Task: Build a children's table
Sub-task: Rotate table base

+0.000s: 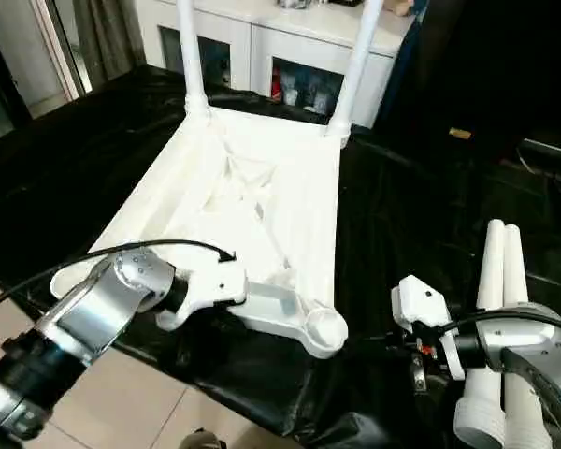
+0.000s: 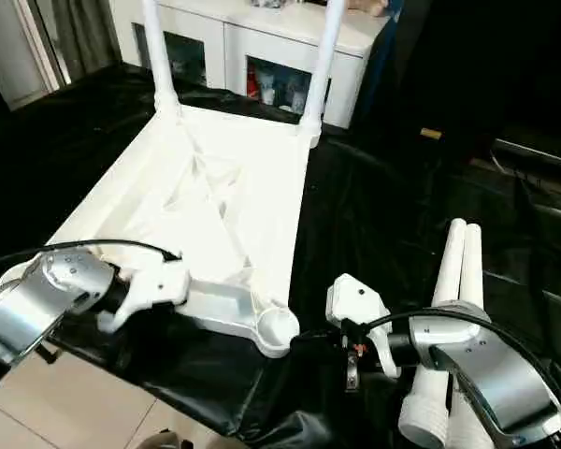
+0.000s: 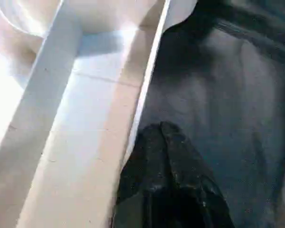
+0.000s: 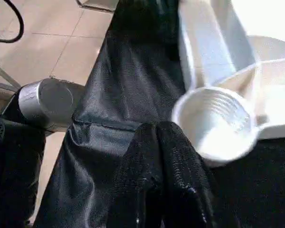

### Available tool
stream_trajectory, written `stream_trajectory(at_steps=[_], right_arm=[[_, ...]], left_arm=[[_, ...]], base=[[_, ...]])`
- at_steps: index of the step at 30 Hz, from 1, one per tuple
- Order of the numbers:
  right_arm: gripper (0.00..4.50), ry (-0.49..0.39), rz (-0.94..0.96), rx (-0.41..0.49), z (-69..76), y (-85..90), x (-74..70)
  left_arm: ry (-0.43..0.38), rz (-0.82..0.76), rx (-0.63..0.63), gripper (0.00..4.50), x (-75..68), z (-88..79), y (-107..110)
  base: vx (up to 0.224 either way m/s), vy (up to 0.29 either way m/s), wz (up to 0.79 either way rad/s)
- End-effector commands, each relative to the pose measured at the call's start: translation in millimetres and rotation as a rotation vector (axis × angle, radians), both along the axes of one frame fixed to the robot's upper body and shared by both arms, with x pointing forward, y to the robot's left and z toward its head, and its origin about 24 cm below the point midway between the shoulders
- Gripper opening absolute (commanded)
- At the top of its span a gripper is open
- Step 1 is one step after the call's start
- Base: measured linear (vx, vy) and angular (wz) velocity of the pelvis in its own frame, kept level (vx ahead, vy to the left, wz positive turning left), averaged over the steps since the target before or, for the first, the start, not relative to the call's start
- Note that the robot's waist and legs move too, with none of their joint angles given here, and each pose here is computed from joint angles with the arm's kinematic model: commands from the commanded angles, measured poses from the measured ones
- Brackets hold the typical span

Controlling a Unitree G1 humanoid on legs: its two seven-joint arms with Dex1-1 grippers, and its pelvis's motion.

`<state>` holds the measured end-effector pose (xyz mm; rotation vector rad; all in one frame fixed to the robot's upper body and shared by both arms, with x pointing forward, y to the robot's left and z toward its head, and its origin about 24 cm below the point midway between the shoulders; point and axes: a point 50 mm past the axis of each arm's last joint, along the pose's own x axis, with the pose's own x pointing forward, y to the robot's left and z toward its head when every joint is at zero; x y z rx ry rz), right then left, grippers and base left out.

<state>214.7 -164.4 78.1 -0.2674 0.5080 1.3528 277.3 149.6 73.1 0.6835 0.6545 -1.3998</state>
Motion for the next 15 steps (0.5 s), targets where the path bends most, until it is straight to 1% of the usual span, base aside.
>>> stream_trajectory(at_steps=[1, 6, 10, 13, 14, 15], right_arm=[[0.02, -0.009, -0.012, -0.023, -0.6, -4.1, 1.0], [0.02, -0.013, -0.021, -0.033, -4.1, -5.0, 0.9], [0.02, -0.023, -0.034, -0.040, -5.3, -6.7, 1.9], [0.02, -0.034, -0.045, -0.037, -5.0, -7.4, 2.6], [0.02, -0.078, -0.083, -0.025, -2.2, -8.9, 5.2], [0.02, -0.084, -0.089, -0.024, -1.7, -9.1, 5.5]], left_arm=[[-0.124, 0.040, -0.015, 0.00, 15.9, 15.9, 0], [-0.258, 0.093, -0.050, 0.00, 32.3, 17.3, -8], [-0.322, 0.116, -0.075, 0.00, 39.4, 17.8, -13], [-0.324, 0.120, -0.098, 0.00, 39.3, 19.2, -14], [-0.301, 0.113, -0.169, 0.00, 34.3, 25.1, -17], [-0.298, 0.112, -0.177, 0.00, 33.6, 26.0, -17]], base=[[0.000, 0.000, 0.00], [0.000, 0.000, 0.00], [0.000, 0.000, 0.00], [0.000, 0.000, 0.00], [0.000, 0.000, 0.00], [0.000, 0.000, 0.00]])
